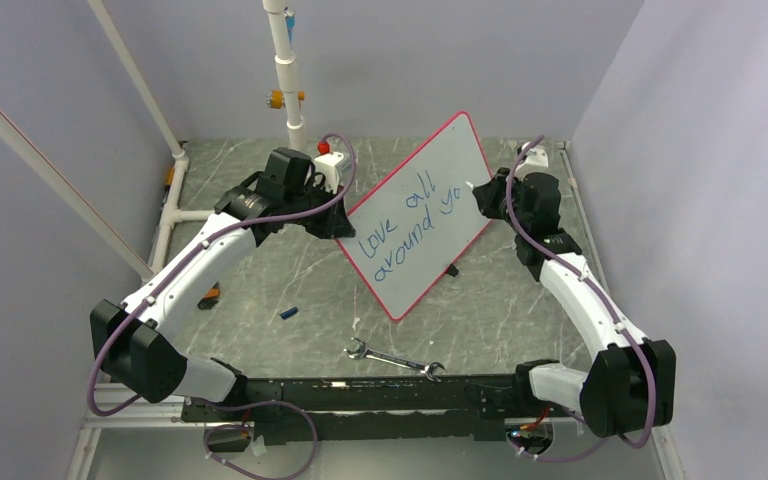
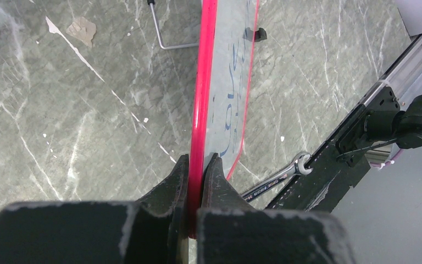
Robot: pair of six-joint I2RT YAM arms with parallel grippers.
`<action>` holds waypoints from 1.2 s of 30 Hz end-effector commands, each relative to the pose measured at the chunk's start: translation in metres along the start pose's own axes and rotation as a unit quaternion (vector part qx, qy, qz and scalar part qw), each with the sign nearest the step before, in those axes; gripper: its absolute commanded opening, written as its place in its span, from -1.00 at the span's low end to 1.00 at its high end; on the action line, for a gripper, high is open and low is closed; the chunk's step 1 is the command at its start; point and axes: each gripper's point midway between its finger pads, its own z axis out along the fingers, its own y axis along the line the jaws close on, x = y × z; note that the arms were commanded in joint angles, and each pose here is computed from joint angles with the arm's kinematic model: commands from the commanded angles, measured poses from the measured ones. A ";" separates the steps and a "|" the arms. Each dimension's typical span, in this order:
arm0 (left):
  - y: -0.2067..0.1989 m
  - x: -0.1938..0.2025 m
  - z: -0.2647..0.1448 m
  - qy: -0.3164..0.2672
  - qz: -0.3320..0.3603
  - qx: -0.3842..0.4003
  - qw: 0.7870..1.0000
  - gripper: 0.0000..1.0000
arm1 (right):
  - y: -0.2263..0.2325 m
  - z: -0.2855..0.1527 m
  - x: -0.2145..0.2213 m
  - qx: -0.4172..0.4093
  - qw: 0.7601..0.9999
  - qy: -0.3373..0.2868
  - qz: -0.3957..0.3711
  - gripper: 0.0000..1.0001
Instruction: Write a sentence on the whiteboard
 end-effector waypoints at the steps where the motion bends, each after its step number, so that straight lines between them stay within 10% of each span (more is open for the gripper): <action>1: 0.082 0.046 -0.004 0.098 0.056 -0.187 0.976 -1.00 | -0.005 0.000 -0.008 0.020 1.000 -0.014 0.005 -1.00; 36: 0.084 0.049 -0.002 0.105 0.055 -0.188 0.975 -1.00 | -0.004 0.041 0.006 -0.002 1.000 0.026 0.009 -1.00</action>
